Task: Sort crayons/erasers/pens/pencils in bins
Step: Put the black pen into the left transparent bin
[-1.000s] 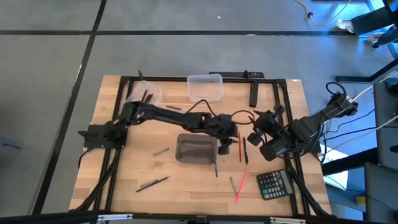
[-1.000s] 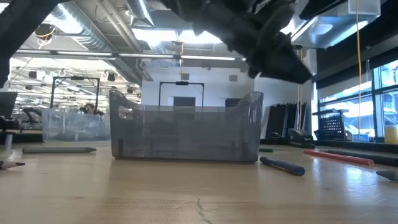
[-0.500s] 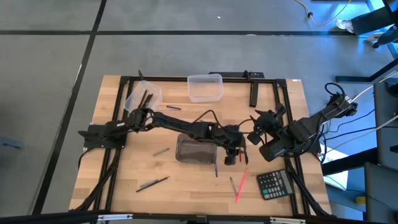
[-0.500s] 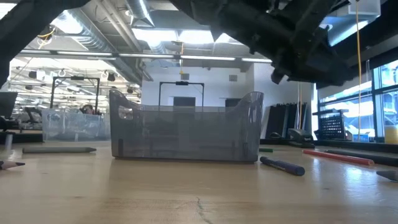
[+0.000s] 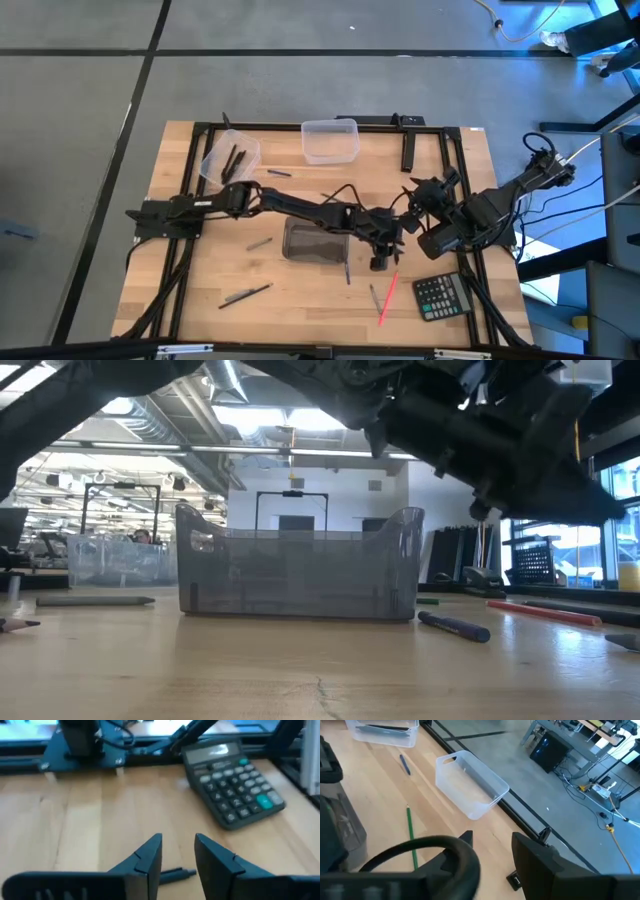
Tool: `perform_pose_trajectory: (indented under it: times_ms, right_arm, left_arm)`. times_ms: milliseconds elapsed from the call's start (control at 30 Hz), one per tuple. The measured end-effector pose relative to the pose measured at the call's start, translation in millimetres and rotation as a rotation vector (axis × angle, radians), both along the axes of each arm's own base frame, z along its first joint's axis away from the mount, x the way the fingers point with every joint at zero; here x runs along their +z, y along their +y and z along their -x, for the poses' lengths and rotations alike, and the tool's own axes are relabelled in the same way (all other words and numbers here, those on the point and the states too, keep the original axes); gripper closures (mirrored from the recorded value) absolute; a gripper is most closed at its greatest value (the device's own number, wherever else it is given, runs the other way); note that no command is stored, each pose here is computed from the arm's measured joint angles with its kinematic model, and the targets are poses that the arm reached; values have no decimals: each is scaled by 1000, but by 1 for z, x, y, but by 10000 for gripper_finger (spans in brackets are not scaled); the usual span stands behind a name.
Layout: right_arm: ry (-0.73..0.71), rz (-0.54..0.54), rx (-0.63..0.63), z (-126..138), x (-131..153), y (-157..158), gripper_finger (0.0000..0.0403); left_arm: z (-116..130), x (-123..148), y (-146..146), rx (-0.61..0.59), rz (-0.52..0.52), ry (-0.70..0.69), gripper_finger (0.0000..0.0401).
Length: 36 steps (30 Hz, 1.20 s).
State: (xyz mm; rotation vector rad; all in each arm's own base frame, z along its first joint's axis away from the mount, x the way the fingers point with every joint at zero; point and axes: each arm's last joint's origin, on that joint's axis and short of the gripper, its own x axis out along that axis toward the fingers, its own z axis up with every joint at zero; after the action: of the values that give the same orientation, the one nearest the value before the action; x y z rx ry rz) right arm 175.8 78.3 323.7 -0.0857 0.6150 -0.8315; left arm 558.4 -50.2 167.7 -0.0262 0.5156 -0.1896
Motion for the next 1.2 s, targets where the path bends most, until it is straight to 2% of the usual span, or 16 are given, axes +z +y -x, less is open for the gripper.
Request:
perform_pose_trajectory:
  times_ms: [133, 200, 333, 467, 600, 733, 833, 933, 1000, 1067, 1200]
  right_arm:
    - [1, 2, 0, 0, 0, 0, 262]
    - [2, 1, 1, 0, 0, 0, 262]
    - [25, 16, 8, 1, 0, -1, 262]
    - [76, 36, 7, 5, -1, -3, 262]
    - [129, -28, -9, 7, -2, -7, 262]
    - [150, -63, -9, 8, -2, -9, 262]
    - [140, -72, -3, 7, 3, -8, 262]
    - [116, -100, 1, 7, 11, -8, 262]
    - [96, -128, -1, 6, 16, -7, 262]
    - [77, -162, -4, 6, 19, -7, 262]
    - [53, -223, -23, 5, 19, -5, 262]
  left_arm:
    - [1, -3, 5, 126, -43, 28, 293]
    - [2, -5, 6, 133, -80, 52, 293]
    - [5, -5, 3, 43, -168, 94, 293]
    - [8, 11, 3, -6, -216, 166, 293]
    - [9, 36, 3, -64, -292, 183, 293]
    - [11, 45, 3, -153, -386, 180, 293]
    - [8, 47, 3, -204, -462, 129, 293]
    - [1, 44, 3, -221, -532, -1, 293]
    - [-4, 40, 3, -183, -519, -102, 293]
    - [-7, 37, 4, -97, -429, -184, 293]
    - [-7, 28, 12, 121, -260, -178, 293]
